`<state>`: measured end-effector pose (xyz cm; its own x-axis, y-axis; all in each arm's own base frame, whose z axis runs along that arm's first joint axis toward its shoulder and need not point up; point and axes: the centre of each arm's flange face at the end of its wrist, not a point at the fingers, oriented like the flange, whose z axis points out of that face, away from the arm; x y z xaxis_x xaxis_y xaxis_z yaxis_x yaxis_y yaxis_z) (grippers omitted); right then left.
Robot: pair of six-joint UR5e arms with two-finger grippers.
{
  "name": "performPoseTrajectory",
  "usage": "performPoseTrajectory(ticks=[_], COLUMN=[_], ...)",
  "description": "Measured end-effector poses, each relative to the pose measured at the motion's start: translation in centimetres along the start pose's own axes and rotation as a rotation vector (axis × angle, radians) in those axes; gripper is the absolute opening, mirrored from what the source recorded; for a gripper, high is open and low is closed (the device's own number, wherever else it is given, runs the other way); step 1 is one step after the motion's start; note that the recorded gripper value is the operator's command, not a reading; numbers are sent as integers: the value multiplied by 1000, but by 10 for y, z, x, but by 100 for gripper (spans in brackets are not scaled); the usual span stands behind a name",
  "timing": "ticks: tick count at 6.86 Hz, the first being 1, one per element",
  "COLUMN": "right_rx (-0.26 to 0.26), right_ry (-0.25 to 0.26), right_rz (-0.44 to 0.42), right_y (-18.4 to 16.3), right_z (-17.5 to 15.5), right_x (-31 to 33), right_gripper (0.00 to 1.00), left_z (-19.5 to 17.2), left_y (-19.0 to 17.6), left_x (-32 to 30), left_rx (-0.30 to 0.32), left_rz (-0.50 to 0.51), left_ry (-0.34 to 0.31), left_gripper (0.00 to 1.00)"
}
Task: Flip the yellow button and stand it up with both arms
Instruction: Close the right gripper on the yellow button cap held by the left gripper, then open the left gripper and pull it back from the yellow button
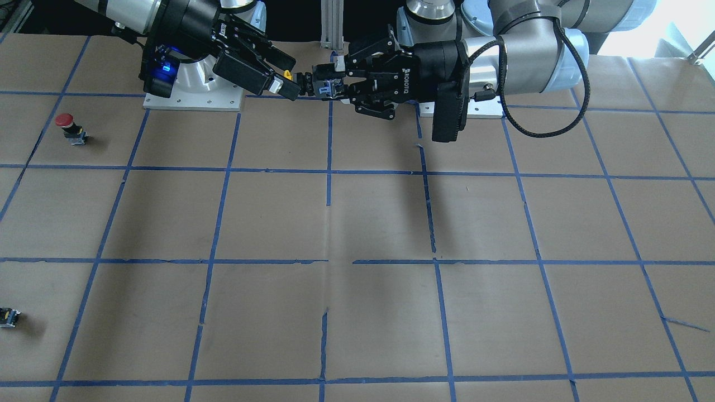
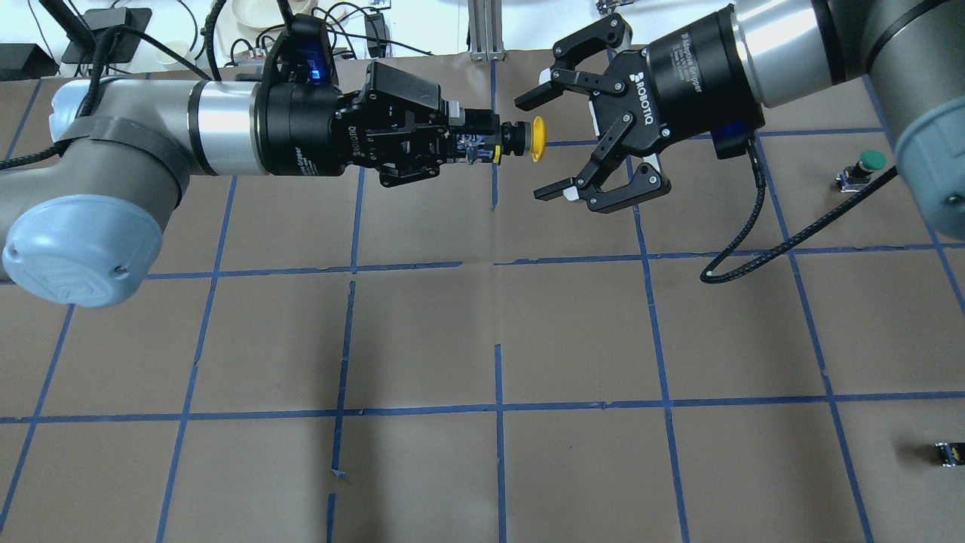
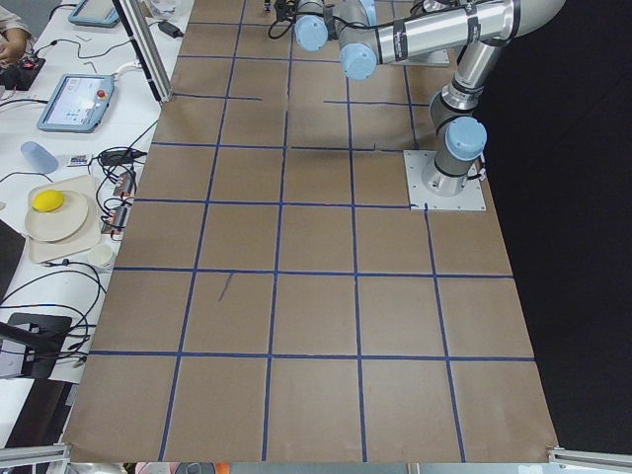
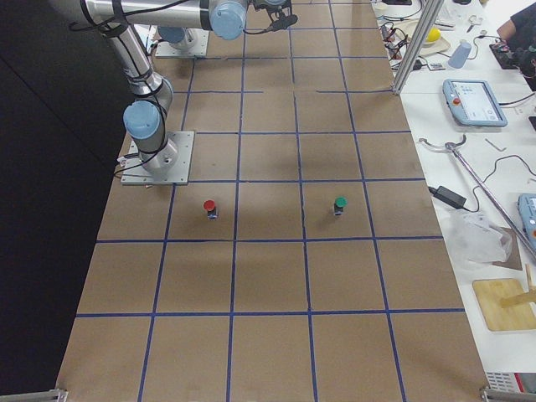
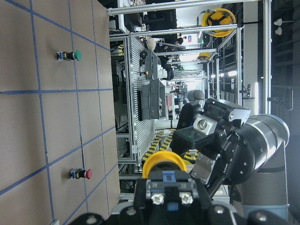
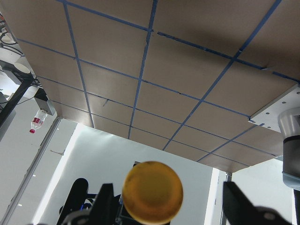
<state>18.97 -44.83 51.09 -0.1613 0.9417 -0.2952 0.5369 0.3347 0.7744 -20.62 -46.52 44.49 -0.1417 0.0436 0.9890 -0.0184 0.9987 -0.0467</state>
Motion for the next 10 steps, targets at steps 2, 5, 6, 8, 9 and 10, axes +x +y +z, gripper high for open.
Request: performPoseTrajectory(ticks=[2, 5, 6, 8, 9, 10], right_rx=[0, 2, 8, 112, 192, 268], right_ry=[-1, -6, -11, 3, 22, 44], right_rz=[3, 4, 3, -19, -66, -132], right_y=[-1, -2, -3, -19, -37, -60], right_z=[0, -3, -6, -18, -31, -49], right_x=[-1, -1, -3, -4, -3, -1], right_gripper=[16, 12, 12, 12, 12, 12], left_z=[0, 0, 0, -6, -19, -34], left_y=[0, 1, 2, 0, -3, -7], left_x=[0, 1, 2, 2, -4, -7], left_rx=[0, -2, -2, -4, -5, -2], left_rz=[2, -14, -16, -6, 16, 49], left_ry=[-1, -10, -14, -71, -188, -328], left_gripper=[38, 98, 98, 99, 99, 99])
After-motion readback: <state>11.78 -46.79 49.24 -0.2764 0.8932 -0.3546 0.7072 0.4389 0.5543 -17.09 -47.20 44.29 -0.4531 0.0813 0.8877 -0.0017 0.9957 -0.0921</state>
